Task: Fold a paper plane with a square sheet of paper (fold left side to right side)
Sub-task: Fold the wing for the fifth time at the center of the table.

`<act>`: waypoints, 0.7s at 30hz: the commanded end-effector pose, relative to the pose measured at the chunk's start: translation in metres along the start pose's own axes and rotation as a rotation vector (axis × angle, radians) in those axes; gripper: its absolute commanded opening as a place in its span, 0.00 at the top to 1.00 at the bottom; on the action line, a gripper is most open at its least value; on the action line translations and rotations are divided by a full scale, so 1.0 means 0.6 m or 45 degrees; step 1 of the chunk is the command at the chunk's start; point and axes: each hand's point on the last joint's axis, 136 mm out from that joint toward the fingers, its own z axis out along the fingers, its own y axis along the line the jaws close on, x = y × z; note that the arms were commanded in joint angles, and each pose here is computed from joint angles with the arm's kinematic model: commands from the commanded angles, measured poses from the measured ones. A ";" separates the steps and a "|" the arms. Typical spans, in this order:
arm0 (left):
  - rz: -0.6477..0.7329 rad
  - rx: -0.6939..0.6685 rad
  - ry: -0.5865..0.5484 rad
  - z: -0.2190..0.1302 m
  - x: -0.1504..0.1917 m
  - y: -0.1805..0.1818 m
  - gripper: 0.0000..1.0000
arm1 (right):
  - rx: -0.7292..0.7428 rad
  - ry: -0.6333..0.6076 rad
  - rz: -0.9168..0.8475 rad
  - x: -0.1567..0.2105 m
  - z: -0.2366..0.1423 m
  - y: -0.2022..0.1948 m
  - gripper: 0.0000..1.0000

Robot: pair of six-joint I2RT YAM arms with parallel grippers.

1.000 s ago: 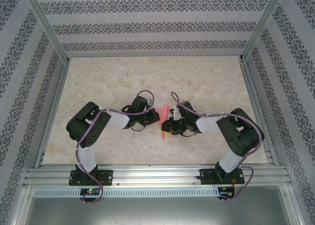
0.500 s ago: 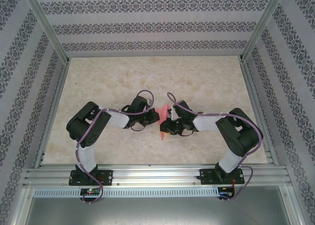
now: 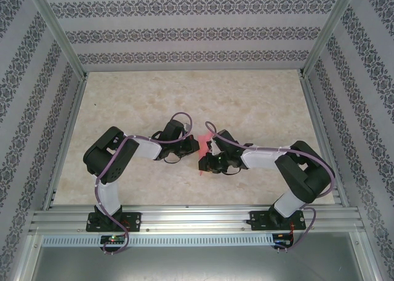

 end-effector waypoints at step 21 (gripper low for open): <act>-0.042 -0.114 -0.027 0.017 -0.003 0.057 1.00 | -0.065 -0.268 0.133 -0.182 -0.033 -0.007 0.82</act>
